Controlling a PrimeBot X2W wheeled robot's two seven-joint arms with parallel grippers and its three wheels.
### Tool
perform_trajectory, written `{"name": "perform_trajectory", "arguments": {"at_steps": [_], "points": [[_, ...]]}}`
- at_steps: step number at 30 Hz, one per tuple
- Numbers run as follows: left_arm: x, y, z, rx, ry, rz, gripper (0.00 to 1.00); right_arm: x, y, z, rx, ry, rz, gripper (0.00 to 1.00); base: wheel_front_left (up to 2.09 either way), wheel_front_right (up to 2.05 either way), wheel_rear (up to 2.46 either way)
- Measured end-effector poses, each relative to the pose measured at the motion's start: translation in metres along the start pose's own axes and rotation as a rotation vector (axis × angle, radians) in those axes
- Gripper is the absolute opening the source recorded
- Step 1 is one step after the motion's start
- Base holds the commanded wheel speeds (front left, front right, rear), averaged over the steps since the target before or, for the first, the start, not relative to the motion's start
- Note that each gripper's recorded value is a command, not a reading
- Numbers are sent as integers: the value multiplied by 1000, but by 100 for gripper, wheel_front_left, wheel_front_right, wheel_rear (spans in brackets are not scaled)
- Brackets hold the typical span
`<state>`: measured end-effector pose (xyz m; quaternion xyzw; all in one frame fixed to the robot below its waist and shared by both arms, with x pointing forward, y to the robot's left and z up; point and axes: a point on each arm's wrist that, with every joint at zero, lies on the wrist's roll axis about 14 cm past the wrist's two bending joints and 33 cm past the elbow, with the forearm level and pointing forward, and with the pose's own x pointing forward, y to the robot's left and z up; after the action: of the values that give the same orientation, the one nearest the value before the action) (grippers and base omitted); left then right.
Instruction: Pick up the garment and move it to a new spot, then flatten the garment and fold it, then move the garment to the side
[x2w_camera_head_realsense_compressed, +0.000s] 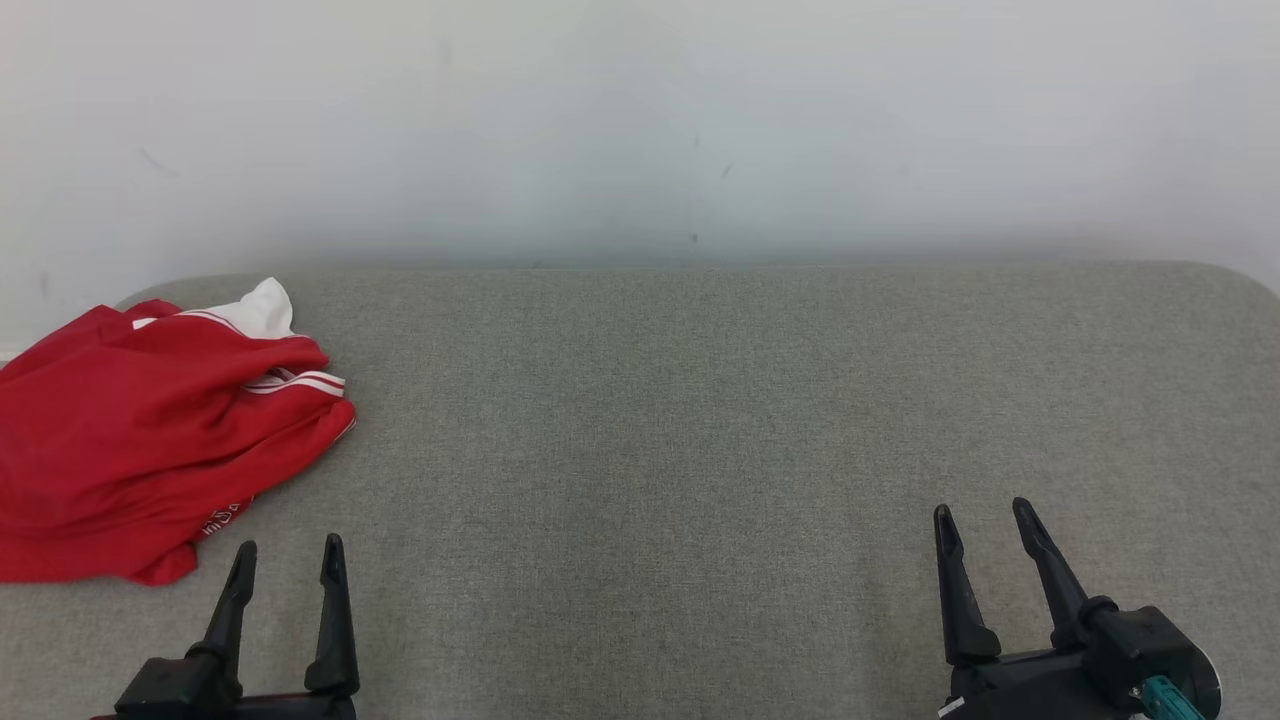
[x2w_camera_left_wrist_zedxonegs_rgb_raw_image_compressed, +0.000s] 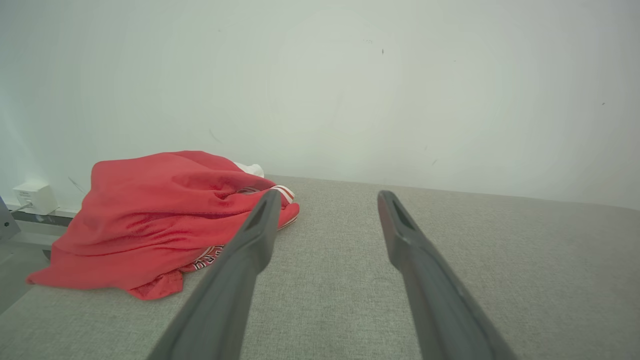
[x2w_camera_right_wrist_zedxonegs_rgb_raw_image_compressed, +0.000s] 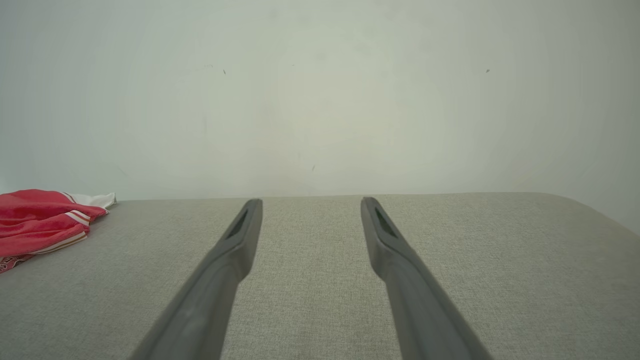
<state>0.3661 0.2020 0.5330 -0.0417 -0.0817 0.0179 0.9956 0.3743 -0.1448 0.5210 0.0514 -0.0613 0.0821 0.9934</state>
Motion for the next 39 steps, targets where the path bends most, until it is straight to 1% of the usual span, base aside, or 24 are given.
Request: {"name": "perform_trajectory", "arguments": {"at_steps": [16,23,28,39], "points": [[-1,0,-5,-13,14,-2,100,0,0,-7,9,20,-1,100,0,0,0],[-4,5,-6,-11,21,12,100,2,5,-10,18,28,13,100,0,0,0],[-10,17,-5,0,21,48,100,8,17,-14,25,38,52,100,0,0,0],[-39,60,-2,16,25,188,100,25,61,-26,49,69,182,100,0,0,0]]}}
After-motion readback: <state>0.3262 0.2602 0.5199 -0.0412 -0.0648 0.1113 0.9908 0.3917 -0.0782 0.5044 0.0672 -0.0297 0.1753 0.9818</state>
